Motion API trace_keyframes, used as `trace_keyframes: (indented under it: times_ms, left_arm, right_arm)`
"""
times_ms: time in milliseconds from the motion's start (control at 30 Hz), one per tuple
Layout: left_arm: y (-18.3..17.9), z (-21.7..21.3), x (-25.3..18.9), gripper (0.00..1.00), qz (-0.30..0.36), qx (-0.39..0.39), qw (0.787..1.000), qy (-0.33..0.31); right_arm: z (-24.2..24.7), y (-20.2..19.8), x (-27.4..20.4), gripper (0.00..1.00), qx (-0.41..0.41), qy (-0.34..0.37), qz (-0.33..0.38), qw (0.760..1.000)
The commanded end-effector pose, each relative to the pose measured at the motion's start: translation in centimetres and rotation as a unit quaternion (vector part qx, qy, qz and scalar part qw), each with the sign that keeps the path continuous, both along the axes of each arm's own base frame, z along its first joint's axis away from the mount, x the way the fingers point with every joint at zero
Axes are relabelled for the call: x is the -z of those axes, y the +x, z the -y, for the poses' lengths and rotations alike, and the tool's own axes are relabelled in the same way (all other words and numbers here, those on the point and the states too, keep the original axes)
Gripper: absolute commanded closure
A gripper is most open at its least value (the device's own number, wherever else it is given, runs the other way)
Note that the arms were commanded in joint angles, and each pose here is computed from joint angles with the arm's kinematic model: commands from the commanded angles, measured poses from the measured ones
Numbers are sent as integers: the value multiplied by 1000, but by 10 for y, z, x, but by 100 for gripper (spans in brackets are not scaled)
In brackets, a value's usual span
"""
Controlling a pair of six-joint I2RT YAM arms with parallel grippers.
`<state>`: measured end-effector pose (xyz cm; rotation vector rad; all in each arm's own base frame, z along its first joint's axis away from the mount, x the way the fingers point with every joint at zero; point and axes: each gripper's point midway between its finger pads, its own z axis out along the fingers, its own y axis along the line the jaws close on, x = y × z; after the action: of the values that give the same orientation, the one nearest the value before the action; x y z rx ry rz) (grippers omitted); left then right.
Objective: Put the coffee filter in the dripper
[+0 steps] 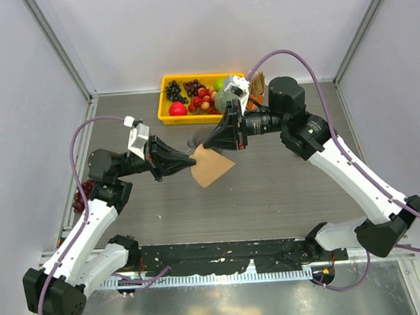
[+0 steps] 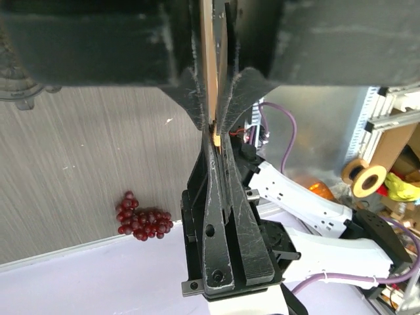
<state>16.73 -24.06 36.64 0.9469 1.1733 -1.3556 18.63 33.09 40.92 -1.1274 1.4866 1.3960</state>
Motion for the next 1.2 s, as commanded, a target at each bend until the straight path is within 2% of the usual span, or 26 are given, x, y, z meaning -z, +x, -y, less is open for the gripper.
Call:
trace_keyframes:
  times_ms: [0,33,67,100,200,400,467,500,533,567,633,667,733,833,867,933,1167]
  left_arm:
    - [-2,1,-1,100,-2,4,1000,2]
    - [-1,1,1,100,-7,2,1000,5]
    - [0,1,1,100,-6,1,1000,6]
    - [0,1,1,100,-3,1,1000,7]
    - [0,2,3,100,-6,4,1000,12]
    - [1,7,13,100,-21,8,999,38]
    - [2,8,17,100,-29,6,999,43]
    - [3,8,19,100,-29,3,999,45]
    - [3,8,19,100,-29,4,998,46]
    - [2,8,20,100,-31,5,998,48]
    - [2,8,21,100,-32,6,998,50]
    - [2,7,20,100,-32,4,998,50]
    - [1,7,21,96,-33,6,998,52]
    - [-1,7,27,68,-39,11,998,56]
    - [-2,7,29,63,-39,12,998,58]
    - [-2,7,34,58,-42,12,997,61]
    - [-1,8,40,53,-49,11,997,64]
  right_arm:
    - [9,-8,-12,71,12,13,38,999]
    - [10,-7,-9,33,16,10,37,999]
    - [10,-8,-7,21,14,7,39,999]
    - [11,-9,-5,11,13,3,36,999]
    - [10,-7,10,11,9,-15,33,999]
    - [-4,-8,37,27,-11,-44,27,999]
    - [-9,-9,41,41,-15,-50,25,998]
    - [-10,-10,41,44,-15,-51,25,998]
    - [-12,-9,43,54,-16,-53,23,998]
    - [-13,-8,43,58,-17,-53,35,998]
    - [-15,-9,47,74,-18,-59,39,997]
    - [-15,-8,49,86,-18,-62,40,997]
    - [-15,-8,51,95,-16,-66,41,997]
    - [-12,-9,52,95,-13,-66,47,997]
    - [-11,-9,50,95,-10,-65,49,997]
    - [-10,-11,49,95,-11,-62,52,997]
    - [-9,-18,44,95,-22,-50,49,997]
